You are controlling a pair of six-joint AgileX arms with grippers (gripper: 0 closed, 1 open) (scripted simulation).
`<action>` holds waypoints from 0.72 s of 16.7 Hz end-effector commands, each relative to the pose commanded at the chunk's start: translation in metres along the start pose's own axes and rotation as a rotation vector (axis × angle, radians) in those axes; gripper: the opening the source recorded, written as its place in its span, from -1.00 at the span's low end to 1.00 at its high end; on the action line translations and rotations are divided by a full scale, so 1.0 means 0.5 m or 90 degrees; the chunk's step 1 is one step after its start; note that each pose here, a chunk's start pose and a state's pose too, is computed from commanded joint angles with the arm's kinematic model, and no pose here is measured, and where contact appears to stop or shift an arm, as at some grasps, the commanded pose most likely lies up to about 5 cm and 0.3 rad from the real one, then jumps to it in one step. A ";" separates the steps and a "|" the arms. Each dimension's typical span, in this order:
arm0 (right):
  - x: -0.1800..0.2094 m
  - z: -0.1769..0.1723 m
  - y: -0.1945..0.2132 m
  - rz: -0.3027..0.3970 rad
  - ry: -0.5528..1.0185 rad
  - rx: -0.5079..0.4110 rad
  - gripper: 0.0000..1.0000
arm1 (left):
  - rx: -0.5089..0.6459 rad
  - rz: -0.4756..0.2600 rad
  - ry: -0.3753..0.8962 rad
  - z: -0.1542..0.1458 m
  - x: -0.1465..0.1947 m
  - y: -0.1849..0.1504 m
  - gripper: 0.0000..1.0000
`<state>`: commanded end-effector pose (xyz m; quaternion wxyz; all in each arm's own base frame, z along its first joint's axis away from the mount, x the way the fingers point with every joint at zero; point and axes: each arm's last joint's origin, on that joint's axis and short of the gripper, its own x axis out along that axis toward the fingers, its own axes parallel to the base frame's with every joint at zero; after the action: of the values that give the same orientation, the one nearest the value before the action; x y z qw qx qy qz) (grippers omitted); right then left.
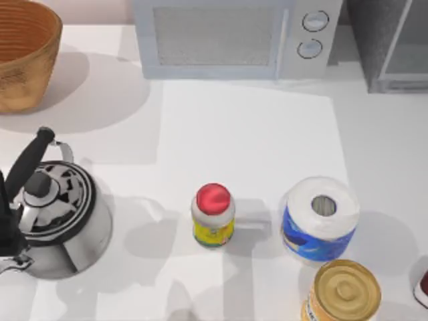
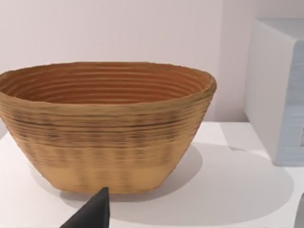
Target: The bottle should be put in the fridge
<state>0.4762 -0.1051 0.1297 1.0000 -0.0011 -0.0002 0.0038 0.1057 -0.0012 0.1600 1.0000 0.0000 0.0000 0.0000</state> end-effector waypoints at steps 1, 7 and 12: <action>0.019 0.001 0.001 0.000 -0.001 0.000 -0.98 | 0.000 0.000 0.000 0.000 0.000 0.000 1.00; 0.056 -0.003 0.004 -0.001 0.008 0.004 -0.98 | 0.000 0.000 0.000 0.000 0.000 0.000 1.00; 0.056 -0.003 0.004 -0.001 0.008 0.004 -0.53 | 0.000 0.000 0.000 0.000 0.000 0.000 1.00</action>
<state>0.5044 -0.1029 0.1281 1.0000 0.0019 0.0061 0.0028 0.1057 -0.0012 0.1600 1.0000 0.0000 0.0000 0.0000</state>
